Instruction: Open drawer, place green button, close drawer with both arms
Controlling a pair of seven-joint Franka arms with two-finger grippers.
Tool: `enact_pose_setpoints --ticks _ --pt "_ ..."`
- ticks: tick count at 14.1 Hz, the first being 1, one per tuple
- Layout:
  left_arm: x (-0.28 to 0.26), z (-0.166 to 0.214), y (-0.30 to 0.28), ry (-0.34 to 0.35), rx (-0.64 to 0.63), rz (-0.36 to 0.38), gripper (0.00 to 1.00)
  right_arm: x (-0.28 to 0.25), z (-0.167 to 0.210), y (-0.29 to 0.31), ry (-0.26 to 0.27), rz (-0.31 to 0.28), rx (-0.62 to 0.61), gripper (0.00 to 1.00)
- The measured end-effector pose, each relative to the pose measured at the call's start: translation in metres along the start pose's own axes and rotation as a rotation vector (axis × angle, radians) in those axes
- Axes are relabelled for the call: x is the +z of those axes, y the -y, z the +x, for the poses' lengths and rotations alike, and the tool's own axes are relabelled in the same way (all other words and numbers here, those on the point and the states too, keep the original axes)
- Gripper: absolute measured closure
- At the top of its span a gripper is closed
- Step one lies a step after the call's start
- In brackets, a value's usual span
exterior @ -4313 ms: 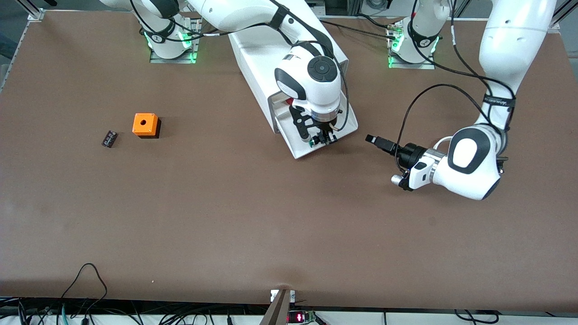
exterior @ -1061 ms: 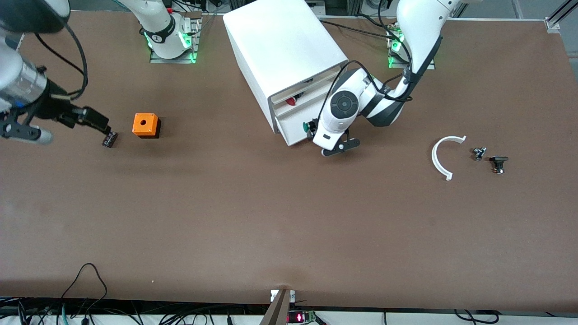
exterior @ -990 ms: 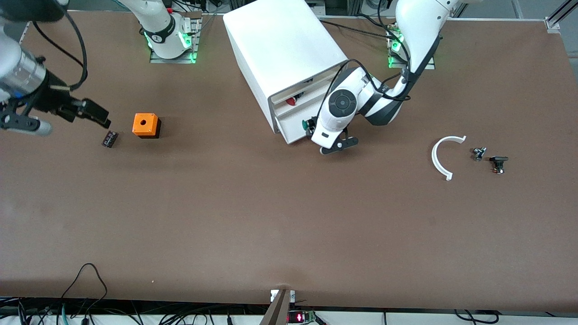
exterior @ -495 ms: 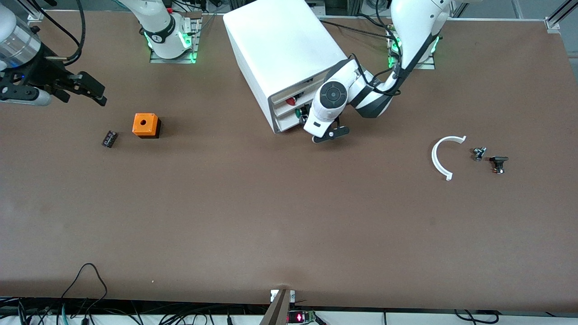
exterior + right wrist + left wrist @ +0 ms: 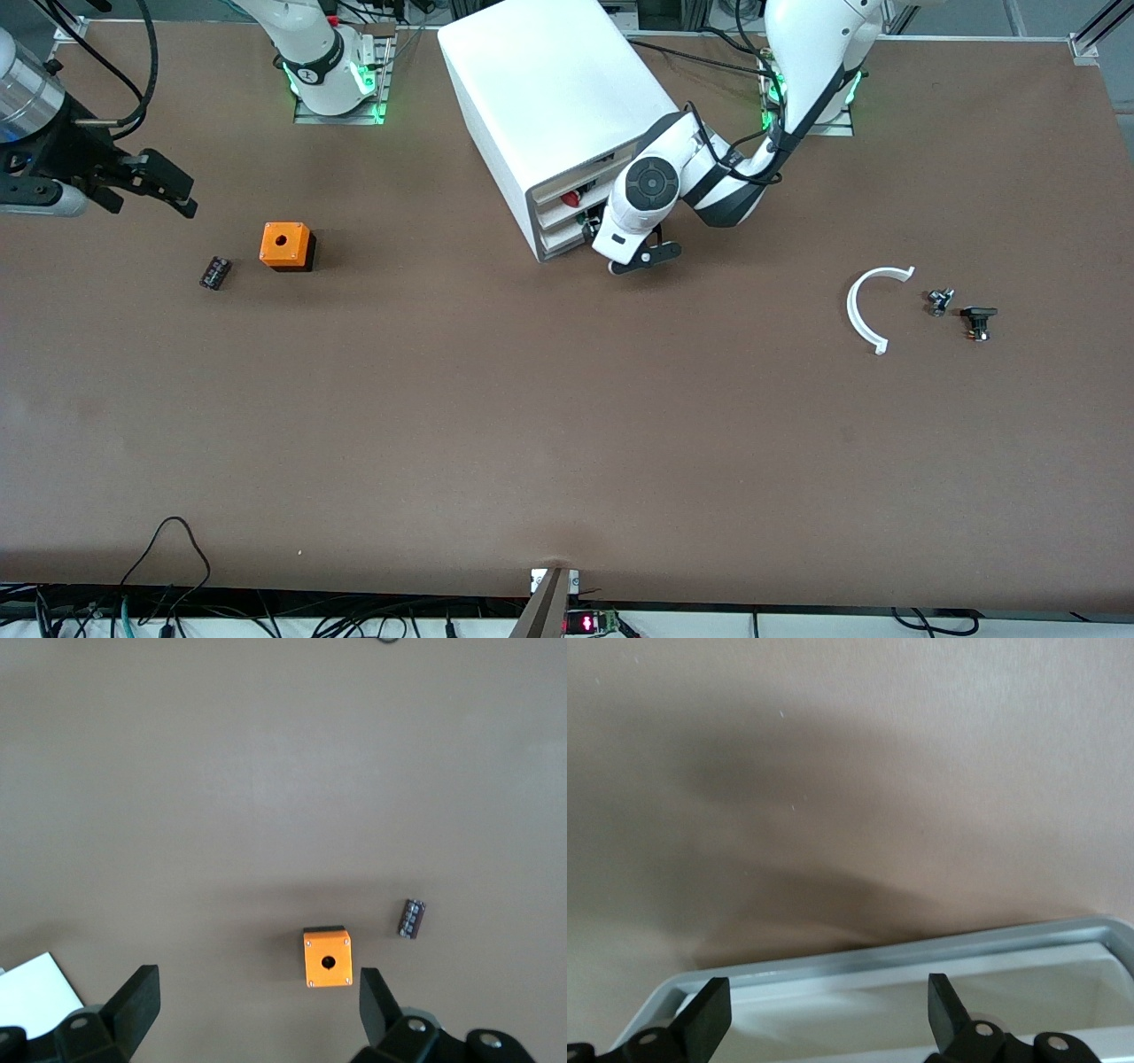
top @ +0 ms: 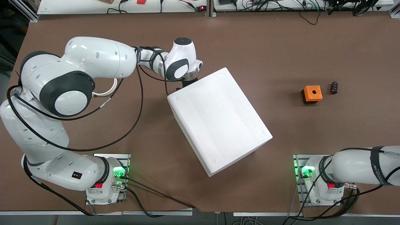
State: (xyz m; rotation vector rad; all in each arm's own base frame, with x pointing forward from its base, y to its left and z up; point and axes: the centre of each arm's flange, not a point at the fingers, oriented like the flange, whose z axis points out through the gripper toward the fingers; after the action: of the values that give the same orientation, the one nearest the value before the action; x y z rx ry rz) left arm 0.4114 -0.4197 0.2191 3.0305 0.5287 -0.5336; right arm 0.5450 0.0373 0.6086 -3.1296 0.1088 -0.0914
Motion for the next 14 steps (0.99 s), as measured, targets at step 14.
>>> enact_pose_setpoints --ticks 14 --pt "-0.151 0.078 0.040 -0.018 0.088 0.047 0.01 0.001 0.023 -0.006 0.063 -0.021 0.003 0.00"
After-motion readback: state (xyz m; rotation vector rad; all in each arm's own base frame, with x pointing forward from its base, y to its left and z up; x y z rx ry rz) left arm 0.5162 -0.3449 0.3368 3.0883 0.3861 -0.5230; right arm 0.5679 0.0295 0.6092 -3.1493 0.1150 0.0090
